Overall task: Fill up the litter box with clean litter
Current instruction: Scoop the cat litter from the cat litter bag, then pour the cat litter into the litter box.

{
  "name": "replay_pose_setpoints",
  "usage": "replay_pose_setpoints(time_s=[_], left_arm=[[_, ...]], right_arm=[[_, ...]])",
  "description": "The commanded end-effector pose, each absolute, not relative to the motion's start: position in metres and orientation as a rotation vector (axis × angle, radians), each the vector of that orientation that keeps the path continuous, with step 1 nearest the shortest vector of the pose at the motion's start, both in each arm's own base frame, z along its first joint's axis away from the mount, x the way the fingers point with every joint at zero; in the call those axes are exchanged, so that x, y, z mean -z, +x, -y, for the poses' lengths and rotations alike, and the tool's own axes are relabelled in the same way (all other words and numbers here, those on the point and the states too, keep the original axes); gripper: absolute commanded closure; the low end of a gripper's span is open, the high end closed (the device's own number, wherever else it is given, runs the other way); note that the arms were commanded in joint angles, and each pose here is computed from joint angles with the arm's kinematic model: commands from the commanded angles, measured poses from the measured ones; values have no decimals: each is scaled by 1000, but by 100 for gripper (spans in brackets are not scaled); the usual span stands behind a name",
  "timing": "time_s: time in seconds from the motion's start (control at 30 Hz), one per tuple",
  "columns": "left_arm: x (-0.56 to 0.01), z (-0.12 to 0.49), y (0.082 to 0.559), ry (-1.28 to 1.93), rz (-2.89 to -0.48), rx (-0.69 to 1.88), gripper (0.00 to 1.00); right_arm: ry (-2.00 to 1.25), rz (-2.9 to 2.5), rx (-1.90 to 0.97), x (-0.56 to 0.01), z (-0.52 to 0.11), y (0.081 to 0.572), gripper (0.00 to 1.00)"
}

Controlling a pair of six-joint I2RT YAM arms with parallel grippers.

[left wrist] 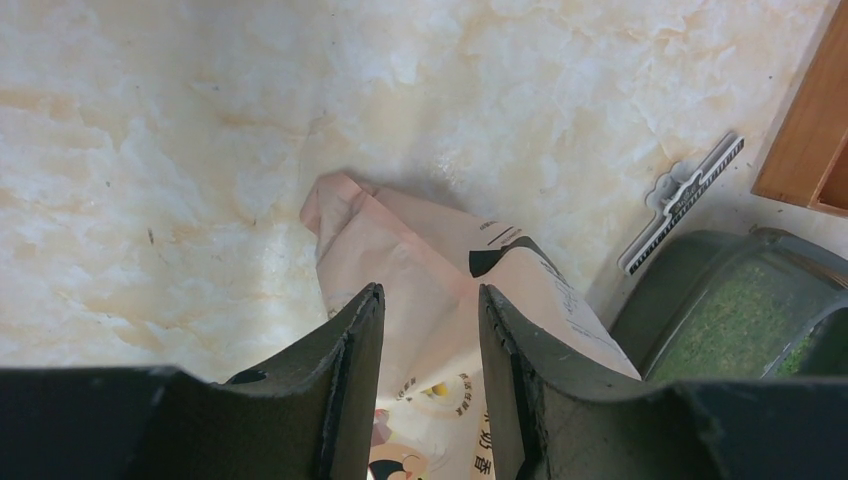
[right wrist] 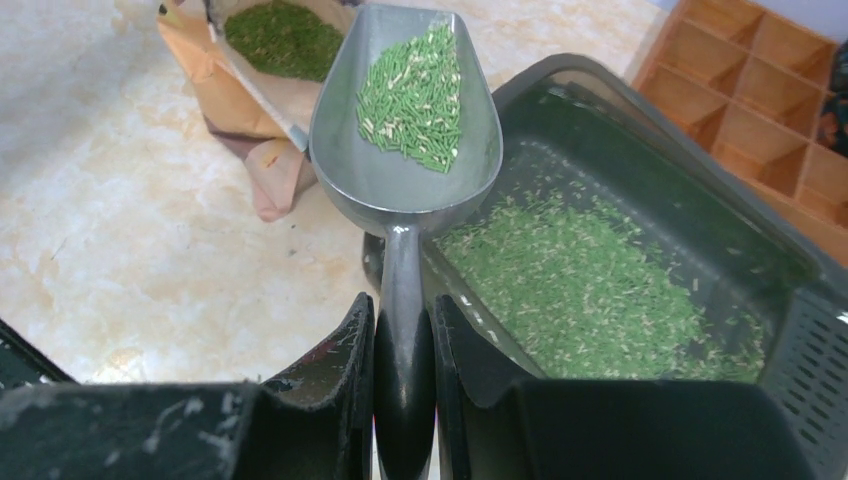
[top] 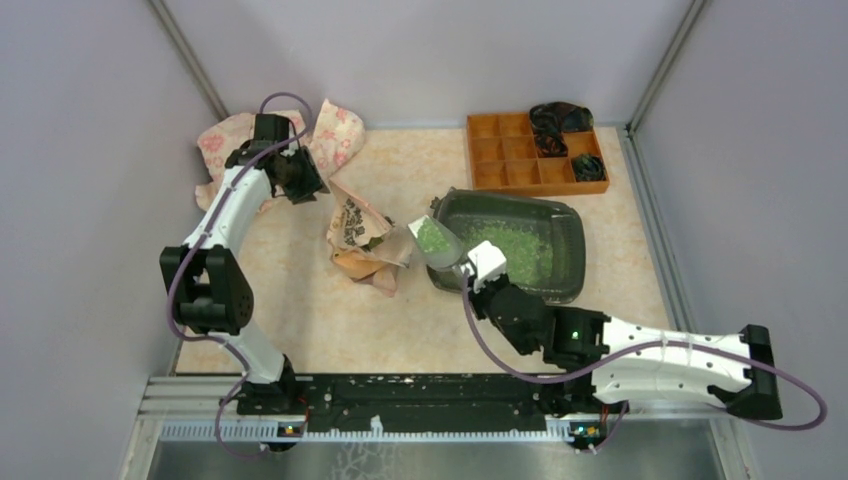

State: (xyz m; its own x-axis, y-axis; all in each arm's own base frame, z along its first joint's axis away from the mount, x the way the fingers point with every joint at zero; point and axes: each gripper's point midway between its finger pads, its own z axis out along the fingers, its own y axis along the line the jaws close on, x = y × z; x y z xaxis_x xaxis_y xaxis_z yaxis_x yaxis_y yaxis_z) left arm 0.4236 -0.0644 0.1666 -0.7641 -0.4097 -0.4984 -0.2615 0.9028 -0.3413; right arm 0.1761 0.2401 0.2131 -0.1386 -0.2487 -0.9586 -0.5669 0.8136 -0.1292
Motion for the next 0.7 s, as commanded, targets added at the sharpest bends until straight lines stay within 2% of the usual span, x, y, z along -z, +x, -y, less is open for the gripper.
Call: replay_pose_setpoints(time_s=[0.0,0.43,0.67], left_arm=[[-187,66,424,-463,-2442,374,54],[-189,76,432,-416,-2439,457,54],[-192,82,435,-395,-2430,522,54]], right_arm=[[-495,-1706,-319,-262,-213,178,100],[-383,-1969,-184,-302,-150,160,100],[-355,-2142,-144,-282,-138,153,100]])
